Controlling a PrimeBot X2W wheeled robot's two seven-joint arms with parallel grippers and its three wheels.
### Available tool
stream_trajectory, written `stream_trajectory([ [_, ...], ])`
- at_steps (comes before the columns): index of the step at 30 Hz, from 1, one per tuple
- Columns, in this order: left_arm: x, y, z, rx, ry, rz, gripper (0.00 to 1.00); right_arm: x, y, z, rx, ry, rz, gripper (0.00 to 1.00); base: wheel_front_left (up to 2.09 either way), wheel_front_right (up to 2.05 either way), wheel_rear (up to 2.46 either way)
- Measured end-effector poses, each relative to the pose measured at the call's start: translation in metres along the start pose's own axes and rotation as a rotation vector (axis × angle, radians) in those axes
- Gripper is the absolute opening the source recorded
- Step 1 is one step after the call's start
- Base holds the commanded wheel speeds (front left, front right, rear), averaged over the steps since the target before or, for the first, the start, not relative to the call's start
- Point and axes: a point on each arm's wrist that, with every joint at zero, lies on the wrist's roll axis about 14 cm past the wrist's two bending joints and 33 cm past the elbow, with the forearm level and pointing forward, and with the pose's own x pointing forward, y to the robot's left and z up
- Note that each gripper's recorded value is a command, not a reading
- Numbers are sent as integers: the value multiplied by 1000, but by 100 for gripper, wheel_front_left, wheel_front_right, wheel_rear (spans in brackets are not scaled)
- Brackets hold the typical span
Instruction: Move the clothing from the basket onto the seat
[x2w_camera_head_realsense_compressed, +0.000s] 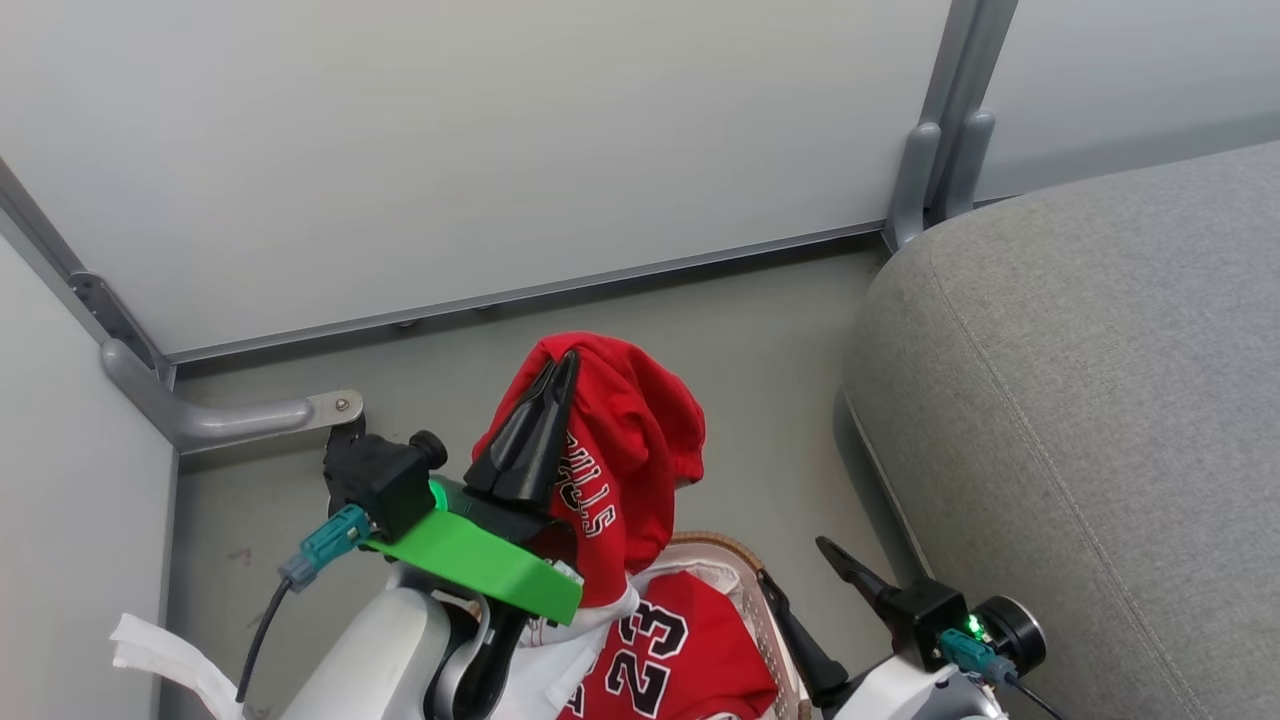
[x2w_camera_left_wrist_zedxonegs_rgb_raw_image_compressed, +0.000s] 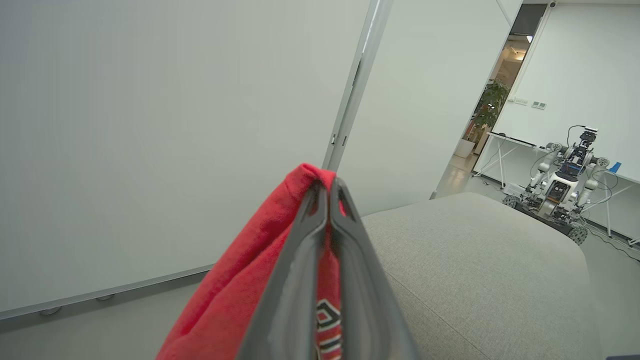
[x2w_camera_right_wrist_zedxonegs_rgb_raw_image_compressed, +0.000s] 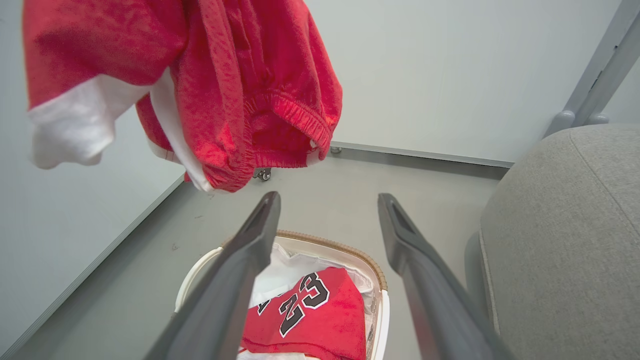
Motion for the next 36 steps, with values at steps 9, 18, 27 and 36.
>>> stream_trajectory([
  [9, 2, -9, 0, 15, 5, -35, 0, 23, 45, 12, -35, -22, 172, 100, 0, 0, 0],
  [18, 0, -15, -1, 26, 15, -52, 0, 51, 63, 29, -102, -48, 267, 100, 0, 0, 0],
  [27, -3, -23, -3, 28, 23, -73, 0, 68, 69, 25, -121, -20, 302, 29, 0, 0, 0],
  [36, -1, -18, -5, 15, 30, -65, 0, 71, 75, 21, -73, -6, 322, 0, 0, 0, 0],
])
